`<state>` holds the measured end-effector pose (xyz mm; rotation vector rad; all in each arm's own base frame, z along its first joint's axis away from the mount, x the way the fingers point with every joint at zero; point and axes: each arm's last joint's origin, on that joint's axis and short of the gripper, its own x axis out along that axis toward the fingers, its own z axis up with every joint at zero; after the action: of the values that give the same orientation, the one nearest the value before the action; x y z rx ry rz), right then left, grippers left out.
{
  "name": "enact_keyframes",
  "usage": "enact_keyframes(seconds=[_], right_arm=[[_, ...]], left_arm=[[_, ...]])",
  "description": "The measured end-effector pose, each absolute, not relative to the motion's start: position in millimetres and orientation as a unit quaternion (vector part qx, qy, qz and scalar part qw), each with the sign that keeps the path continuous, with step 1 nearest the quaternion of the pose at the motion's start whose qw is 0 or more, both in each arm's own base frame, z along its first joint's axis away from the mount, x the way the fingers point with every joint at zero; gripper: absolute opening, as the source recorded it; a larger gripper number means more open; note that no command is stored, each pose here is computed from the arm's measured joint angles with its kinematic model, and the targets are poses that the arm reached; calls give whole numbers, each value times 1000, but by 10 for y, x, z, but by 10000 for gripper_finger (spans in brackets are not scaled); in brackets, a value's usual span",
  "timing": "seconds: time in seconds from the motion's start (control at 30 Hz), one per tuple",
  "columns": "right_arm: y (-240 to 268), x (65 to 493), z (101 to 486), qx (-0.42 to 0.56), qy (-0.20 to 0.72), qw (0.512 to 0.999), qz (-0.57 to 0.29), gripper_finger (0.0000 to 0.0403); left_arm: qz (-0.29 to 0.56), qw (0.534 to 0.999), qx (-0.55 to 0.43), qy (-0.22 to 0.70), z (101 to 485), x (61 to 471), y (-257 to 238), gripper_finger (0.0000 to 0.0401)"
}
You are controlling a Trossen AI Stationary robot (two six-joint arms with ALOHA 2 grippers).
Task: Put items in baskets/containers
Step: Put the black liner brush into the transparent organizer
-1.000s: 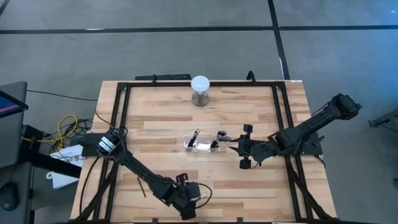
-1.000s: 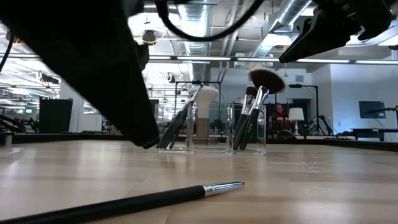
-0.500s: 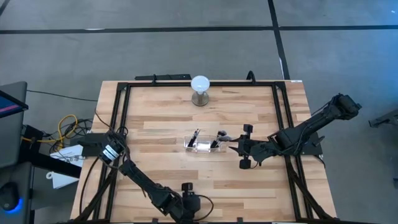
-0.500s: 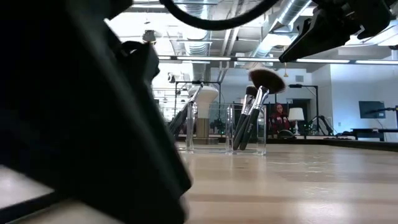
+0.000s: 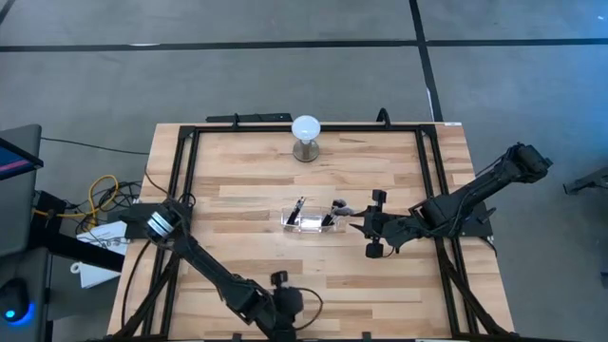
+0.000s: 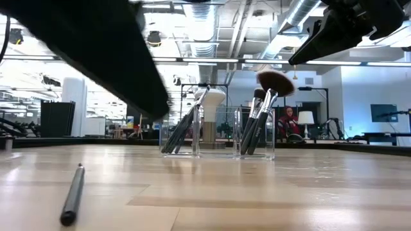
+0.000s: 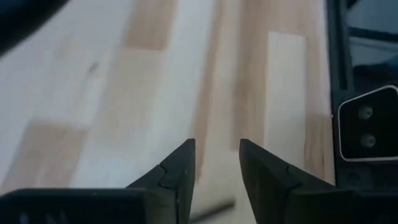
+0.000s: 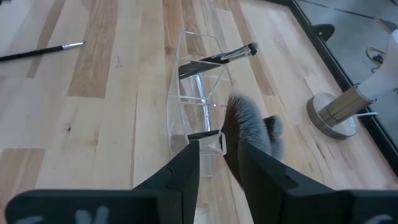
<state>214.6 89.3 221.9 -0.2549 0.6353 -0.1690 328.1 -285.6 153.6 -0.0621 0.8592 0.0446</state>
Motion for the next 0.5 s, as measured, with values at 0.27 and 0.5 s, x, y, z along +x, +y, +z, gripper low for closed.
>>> enact_keyframes(seconds=[0.27, 0.5], right_arm=[[899, 2147, 2217, -120, 314, 939, -72, 102], [899, 2147, 2217, -124, 314, 939, -70, 102]], left_arm=[[131, 868, -166, 449, 1928, 2972, -2653, 120], [46, 847, -116, 517, 1869, 3005, -2530, 120]])
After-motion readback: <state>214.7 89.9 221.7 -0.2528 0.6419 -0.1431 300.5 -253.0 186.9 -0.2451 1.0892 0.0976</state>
